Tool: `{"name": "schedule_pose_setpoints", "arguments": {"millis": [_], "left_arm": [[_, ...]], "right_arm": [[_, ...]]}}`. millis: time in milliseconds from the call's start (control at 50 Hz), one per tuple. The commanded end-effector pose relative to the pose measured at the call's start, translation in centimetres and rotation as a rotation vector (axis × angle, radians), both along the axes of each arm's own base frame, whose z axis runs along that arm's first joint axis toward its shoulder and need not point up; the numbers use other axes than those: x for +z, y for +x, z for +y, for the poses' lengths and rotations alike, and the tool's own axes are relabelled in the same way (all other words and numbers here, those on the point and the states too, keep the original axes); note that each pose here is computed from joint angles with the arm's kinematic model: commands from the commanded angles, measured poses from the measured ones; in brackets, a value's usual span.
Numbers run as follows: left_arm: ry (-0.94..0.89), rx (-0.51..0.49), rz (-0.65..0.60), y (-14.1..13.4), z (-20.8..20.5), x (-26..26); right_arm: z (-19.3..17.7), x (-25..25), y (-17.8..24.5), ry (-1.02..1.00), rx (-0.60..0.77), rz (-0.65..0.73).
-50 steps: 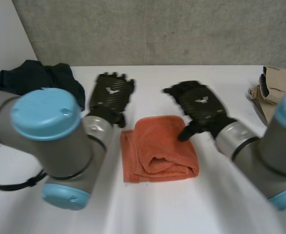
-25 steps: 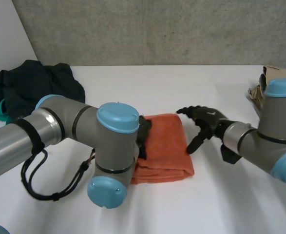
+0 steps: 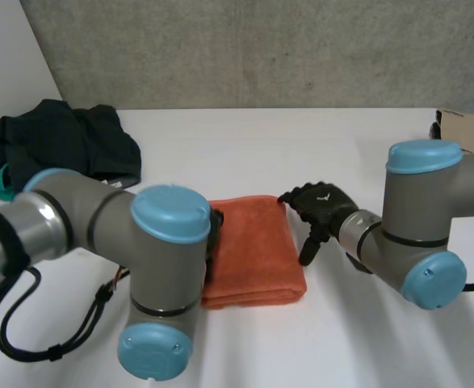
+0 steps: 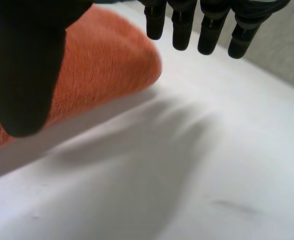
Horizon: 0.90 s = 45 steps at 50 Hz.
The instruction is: Fold the laundry.
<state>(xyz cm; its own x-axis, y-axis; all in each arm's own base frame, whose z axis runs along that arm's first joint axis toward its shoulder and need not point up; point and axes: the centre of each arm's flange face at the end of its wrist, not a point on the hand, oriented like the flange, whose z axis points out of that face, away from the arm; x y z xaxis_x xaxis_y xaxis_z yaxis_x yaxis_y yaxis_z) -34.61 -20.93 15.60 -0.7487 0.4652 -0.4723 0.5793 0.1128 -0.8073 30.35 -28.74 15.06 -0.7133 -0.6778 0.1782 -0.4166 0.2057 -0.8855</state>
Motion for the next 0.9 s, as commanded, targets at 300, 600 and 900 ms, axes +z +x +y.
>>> {"name": "schedule_pose_setpoints", "arguments": {"millis": [300, 600, 900], "left_arm": [[-0.09, -0.225, 0.254, 1.5, -1.1, 9.3], [-0.027, -0.216, 0.315, 1.4, -1.1, 8.4], [-0.024, -0.215, 0.313, 1.4, -1.0, 8.3]], "right_arm": [[11.8, -1.4, 1.3, -0.237, 0.203, -0.06], [9.5, -4.9, 2.9, -0.34, 0.24, 0.018], [7.7, -4.8, 4.2, -0.387, 0.237, -0.015]]}}
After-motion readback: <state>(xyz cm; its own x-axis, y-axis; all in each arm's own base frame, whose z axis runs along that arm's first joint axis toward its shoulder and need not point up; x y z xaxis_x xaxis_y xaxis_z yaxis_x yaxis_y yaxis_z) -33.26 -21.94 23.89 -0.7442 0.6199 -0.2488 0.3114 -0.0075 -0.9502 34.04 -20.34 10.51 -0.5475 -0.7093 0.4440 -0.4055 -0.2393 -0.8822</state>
